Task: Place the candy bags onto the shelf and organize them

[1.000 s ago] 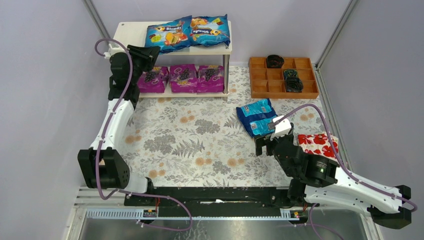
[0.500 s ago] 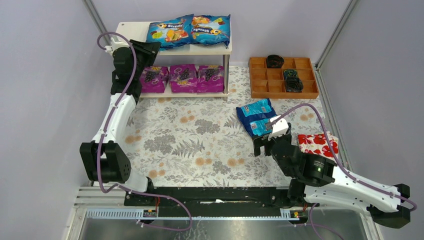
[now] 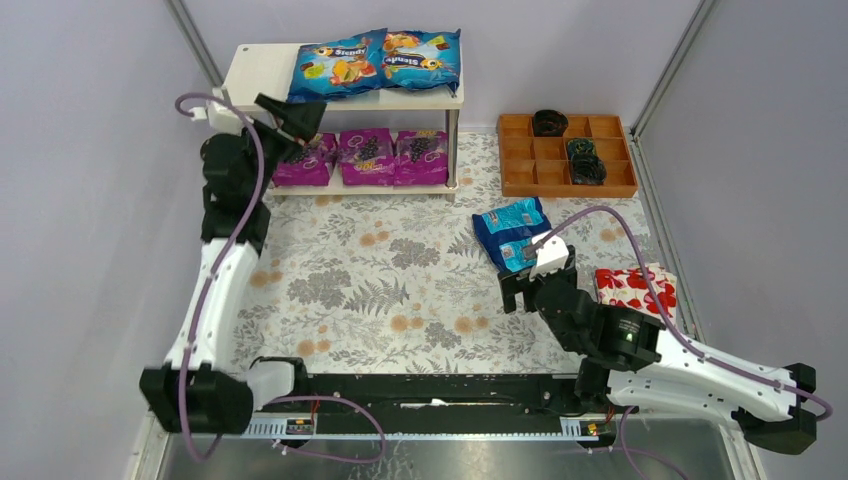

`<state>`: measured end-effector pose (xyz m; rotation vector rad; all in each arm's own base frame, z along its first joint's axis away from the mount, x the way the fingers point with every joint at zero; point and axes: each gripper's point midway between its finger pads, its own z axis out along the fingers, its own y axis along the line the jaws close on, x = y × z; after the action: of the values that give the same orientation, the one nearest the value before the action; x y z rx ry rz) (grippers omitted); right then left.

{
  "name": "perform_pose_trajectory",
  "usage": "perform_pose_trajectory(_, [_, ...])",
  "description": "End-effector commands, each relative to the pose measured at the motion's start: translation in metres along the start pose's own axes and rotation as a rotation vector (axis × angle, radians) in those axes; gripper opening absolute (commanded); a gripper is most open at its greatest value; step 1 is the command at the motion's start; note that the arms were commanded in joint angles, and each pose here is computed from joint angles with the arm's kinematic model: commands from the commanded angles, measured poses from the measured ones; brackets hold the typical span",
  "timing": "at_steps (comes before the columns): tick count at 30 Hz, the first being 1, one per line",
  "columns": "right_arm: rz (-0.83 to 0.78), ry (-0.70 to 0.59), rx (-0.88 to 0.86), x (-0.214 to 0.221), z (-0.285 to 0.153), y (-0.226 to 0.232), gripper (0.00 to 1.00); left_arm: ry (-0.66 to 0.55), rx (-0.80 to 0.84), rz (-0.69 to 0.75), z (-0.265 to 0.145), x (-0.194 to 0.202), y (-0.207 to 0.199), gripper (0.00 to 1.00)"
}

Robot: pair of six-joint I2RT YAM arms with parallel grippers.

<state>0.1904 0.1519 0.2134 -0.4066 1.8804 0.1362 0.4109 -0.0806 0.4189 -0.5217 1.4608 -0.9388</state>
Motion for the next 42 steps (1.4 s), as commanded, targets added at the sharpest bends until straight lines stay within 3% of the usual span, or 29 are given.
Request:
perform_pose_trajectory(1, [0.015, -0.009, -0.027, -0.002, 0.008, 0.013, 0.96, 0.16, 0.098, 0.205, -0.046, 0.047, 0.007, 0.99])
perform_pose_trajectory(7, [-0.026, 0.056, -0.059, 0.021, 0.028, 0.038, 0.96, 0.484, 0.106, 0.156, -0.094, 0.152, 0.069, 0.99])
perform_pose_trajectory(11, [-0.031, 0.112, -0.027, 0.044, 0.044, 0.046, 0.97, 0.58, 0.008, 0.182, -0.106, 0.179, 0.101, 0.99])
perform_pose_trajectory(16, [0.05, 0.222, 0.008, 0.064, 0.069, 0.039, 1.0, 0.637, 0.034, 0.202, -0.1, 0.196, 0.096, 0.99])
perform_pose_trajectory(25, [0.29, 0.427, 0.062, 0.07, 0.134, -0.016, 1.0, 0.782, 0.029, 0.196, -0.093, 0.221, 0.107, 0.99])
perform_pose_trajectory(32, [0.555, 0.456, 0.013, 0.065, 0.18, -0.067, 1.0, 0.783, 0.06, 0.203, -0.107, 0.224, 0.097, 0.99])
perform_pose_trajectory(38, [0.521, 0.558, 0.033, 0.074, 0.209, -0.094, 1.0, 0.789, 0.053, 0.228, -0.108, 0.225, 0.096, 0.99])
perform_pose_trajectory(42, [0.549, 0.621, -0.063, 0.081, 0.221, -0.077, 1.0, 0.792, 0.042, 0.226, -0.107, 0.227, 0.1, 0.99])
